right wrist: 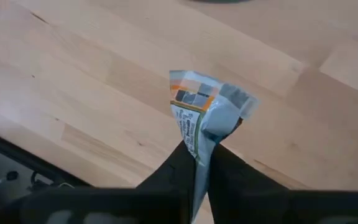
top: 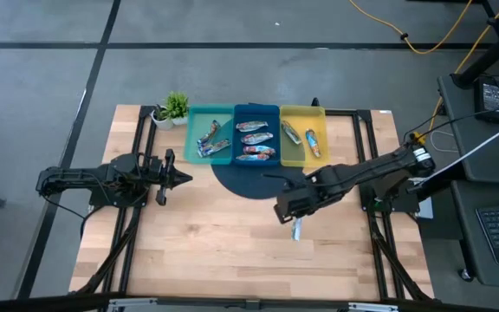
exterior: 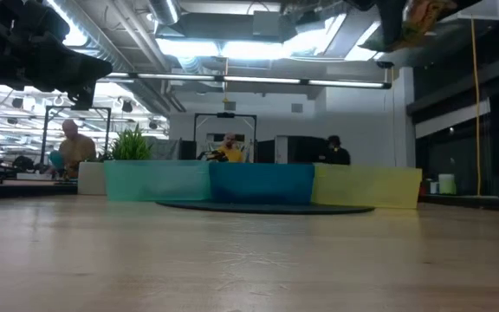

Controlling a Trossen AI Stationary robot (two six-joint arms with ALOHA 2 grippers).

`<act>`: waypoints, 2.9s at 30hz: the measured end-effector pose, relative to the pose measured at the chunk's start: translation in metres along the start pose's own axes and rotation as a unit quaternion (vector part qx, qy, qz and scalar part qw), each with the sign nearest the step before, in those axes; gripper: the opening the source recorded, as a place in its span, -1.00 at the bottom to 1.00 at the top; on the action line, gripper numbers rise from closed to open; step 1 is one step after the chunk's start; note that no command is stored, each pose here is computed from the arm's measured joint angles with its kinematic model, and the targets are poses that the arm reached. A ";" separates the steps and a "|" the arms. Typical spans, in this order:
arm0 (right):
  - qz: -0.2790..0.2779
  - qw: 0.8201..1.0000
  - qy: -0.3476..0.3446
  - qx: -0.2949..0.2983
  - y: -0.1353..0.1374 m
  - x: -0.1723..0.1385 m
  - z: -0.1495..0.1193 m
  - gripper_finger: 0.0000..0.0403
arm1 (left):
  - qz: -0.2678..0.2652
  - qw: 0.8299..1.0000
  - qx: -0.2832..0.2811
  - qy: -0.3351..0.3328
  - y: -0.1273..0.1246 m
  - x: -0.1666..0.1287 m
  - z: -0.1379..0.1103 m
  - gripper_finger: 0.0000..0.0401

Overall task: Pick and place Granola Bars by type
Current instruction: Put the yellow granola bar into the yellow bin, then return to Home Position

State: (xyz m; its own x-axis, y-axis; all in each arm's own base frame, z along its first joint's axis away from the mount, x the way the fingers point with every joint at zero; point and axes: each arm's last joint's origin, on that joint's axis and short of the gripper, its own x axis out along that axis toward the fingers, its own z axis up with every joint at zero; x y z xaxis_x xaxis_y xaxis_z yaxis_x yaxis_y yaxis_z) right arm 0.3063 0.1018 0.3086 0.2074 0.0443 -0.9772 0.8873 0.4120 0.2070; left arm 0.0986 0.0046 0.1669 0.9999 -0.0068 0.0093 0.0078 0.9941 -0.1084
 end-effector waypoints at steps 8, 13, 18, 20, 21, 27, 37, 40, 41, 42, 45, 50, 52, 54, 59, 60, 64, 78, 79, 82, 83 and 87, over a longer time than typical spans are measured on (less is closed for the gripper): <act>-0.023 1.000 0.017 -0.007 -0.027 -0.027 0.013 -0.90 | 0.000 1.000 0.000 0.000 0.000 0.000 0.000 -0.97; -0.034 0.998 0.032 -0.033 -0.052 -0.043 0.046 -0.84 | 0.000 1.000 0.000 0.000 0.000 0.000 0.000 -0.98; -0.023 0.997 0.031 -0.068 -0.079 -0.054 0.091 -0.90 | 0.000 1.000 0.000 0.000 0.000 0.000 0.000 -0.96; -0.015 0.996 0.034 -0.082 -0.090 -0.055 0.110 -0.91 | 0.000 1.000 0.000 0.000 0.000 0.000 0.000 -0.96; -0.012 0.995 0.034 -0.090 -0.097 -0.056 0.120 -0.91 | 0.000 1.000 0.000 0.000 0.000 0.000 0.000 -0.97; -0.015 0.992 0.025 -0.120 -0.138 -0.058 0.171 -0.85 | 0.000 1.000 0.000 0.000 0.000 0.000 0.000 -0.98; -0.044 0.983 -0.049 -0.172 -0.175 -0.073 0.230 -0.90 | 0.000 1.000 0.000 0.000 0.000 0.000 0.000 -0.98; -0.057 0.978 -0.070 -0.188 -0.179 -0.061 0.252 -0.86 | 0.000 1.000 0.000 0.000 0.000 0.000 0.000 -0.98; -0.058 0.979 -0.070 -0.184 -0.180 -0.055 0.260 -0.86 | 0.000 1.000 0.000 0.000 0.000 0.000 0.000 -0.97; -0.059 0.979 -0.069 -0.182 -0.181 -0.048 0.268 -0.86 | 0.000 1.000 0.000 0.000 0.000 0.000 0.000 -0.97; -0.068 0.975 -0.054 -0.203 -0.180 -0.023 0.286 -0.89 | 0.000 1.000 0.000 0.000 0.000 0.000 0.000 -0.96; -0.077 0.972 0.002 -0.220 -0.182 0.026 0.307 -0.90 | 0.000 1.000 0.000 0.000 0.000 0.000 0.000 -0.98; -0.081 0.971 0.017 -0.223 -0.186 0.045 0.311 -0.87 | 0.000 1.000 0.000 0.000 0.000 0.000 0.000 -0.98; -0.083 0.970 0.023 -0.226 -0.189 0.059 0.311 -0.84 | 0.000 1.000 0.000 0.000 0.000 0.000 0.000 -0.98; -0.072 0.972 0.009 -0.222 -0.196 0.078 0.312 -0.85 | 0.000 1.000 0.000 0.000 0.000 0.000 0.000 -0.96; -0.069 0.973 0.005 -0.221 -0.198 0.081 0.312 -0.87 | 0.000 1.000 0.000 0.000 0.000 0.000 0.000 -0.96; -0.068 0.974 0.007 -0.216 -0.204 0.092 0.309 -0.89 | 0.000 1.000 0.000 0.000 0.000 0.000 0.000 -0.98; -0.071 0.979 -0.017 -0.189 -0.196 0.067 0.306 -0.18 | 0.000 1.000 0.000 0.000 0.000 0.000 0.000 -0.98; -0.073 0.978 -0.034 -0.191 -0.193 0.058 0.304 -0.13 | 0.000 1.000 0.000 0.000 0.000 0.000 0.000 -0.98; -0.069 0.968 -0.109 -0.213 -0.177 0.022 0.292 -0.08 | 0.000 1.000 0.000 0.000 0.000 0.000 0.000 -0.98; -0.059 0.963 -0.140 -0.224 -0.170 0.008 0.286 -0.09 | 0.000 1.000 0.000 0.000 0.000 0.000 0.000 -0.98; 0.030 0.918 -0.275 -0.284 -0.135 -0.051 0.249 -0.22 | 0.000 1.000 0.000 0.000 0.000 0.000 0.000 -0.96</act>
State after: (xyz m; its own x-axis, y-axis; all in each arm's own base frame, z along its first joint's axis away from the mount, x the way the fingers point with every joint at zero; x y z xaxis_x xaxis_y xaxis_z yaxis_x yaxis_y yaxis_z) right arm 0.2789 -0.1828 0.3419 0.5643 -0.3184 -0.7617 0.5417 0.8390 0.0506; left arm 0.0986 0.0046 0.1670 0.9999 -0.0065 0.0095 0.0075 0.9941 -0.1084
